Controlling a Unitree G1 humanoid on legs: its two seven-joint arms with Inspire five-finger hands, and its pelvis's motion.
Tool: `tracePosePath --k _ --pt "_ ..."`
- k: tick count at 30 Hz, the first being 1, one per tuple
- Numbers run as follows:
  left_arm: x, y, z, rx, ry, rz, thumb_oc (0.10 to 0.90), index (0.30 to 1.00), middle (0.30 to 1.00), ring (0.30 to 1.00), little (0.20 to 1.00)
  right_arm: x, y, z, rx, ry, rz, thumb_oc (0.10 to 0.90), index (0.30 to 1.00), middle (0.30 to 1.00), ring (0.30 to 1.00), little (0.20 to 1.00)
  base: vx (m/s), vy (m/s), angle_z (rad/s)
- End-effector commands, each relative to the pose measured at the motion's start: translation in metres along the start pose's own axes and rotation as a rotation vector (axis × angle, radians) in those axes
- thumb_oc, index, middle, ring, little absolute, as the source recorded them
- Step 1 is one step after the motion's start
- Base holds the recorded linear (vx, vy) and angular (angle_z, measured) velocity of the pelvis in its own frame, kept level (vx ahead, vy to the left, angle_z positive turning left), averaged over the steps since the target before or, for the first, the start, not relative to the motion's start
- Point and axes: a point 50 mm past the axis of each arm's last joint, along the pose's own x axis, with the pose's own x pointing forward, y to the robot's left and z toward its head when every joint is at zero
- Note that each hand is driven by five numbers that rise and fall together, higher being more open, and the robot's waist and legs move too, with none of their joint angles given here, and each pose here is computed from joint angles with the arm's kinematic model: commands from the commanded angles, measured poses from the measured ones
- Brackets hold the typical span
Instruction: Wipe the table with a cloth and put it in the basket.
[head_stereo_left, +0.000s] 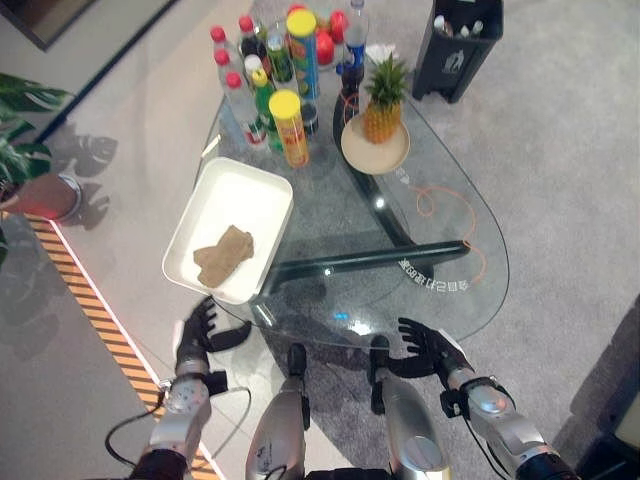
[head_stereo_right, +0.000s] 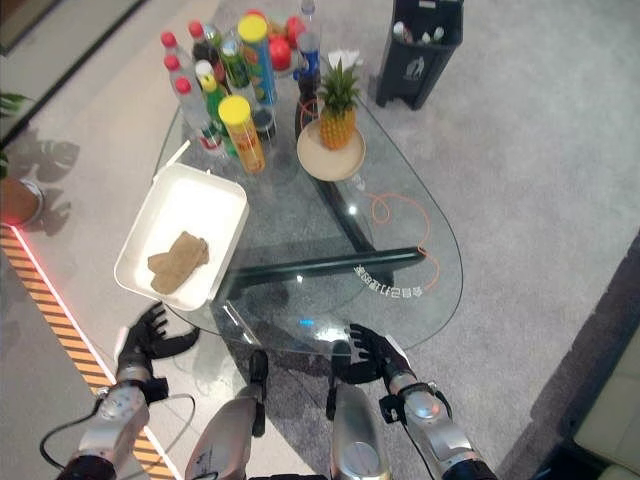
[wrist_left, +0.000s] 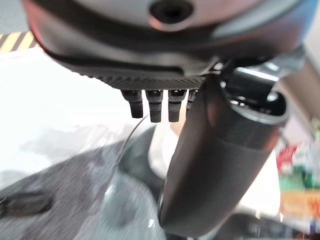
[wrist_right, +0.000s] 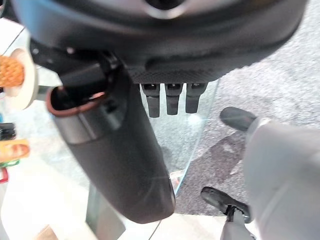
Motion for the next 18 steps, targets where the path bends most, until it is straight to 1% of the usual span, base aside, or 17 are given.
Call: tracePosePath --k 1,4,8,13,14,16,17,18 --pt "-0.006 0.004 -0.016 0.109 0.034 -0.071 0.8 0.9 0.9 0.9 0.9 -0.004 0.021 -0.023 0.108 0.041 0.035 0.8 0.9 0.9 0.9 0.9 0.11 -0.093 0.07" --pt "-0.012 -0.01 -0.036 0.114 0.115 -0.125 0.8 0.9 0.9 0.9 0.9 -0.003 0.025 -0.039 0.153 0.12 0.02 0.8 0.9 0.9 0.9 0.9 0.08 -0.087 0.02" --pt "-0.024 -0.024 -0.073 0.069 0.296 -0.154 0.8 0.9 0.9 0.9 0.9 -0.004 0.032 -0.071 0.194 0.283 -0.009 0.8 0.9 0.9 0.9 0.9 0.07 -0.093 0.01" --pt "-0.035 -0.029 -0.099 0.01 0.432 -0.186 0.8 0.9 0.9 0.9 0.9 -0.009 0.037 -0.098 0.208 0.422 -0.026 0.8 0.9 0.9 0.9 0.9 0.05 -0.051 -0.02" --pt "-0.04 -0.03 -0.108 0.003 0.479 -0.19 0.8 0.9 0.9 0.9 0.9 -0.013 0.038 -0.109 0.212 0.485 -0.034 0.8 0.9 0.9 0.9 0.9 0.05 -0.016 -0.04" --pt "-0.041 -0.03 -0.11 0.002 0.492 -0.188 0.8 0.9 0.9 0.9 0.9 -0.015 0.038 -0.113 0.211 0.503 -0.037 0.8 0.9 0.9 0.9 0.9 0.06 -0.012 -0.04" --pt "-0.045 -0.028 -0.117 -0.045 0.536 -0.174 0.8 0.9 0.9 0.9 0.9 -0.019 0.039 -0.121 0.217 0.55 -0.044 0.8 0.9 0.9 0.9 0.9 0.06 -0.011 -0.06" --pt "-0.045 -0.027 -0.118 -0.05 0.546 -0.169 0.8 0.9 0.9 0.9 0.9 -0.021 0.039 -0.123 0.225 0.562 -0.044 0.8 0.9 0.9 0.9 0.9 0.07 -0.011 -0.08"
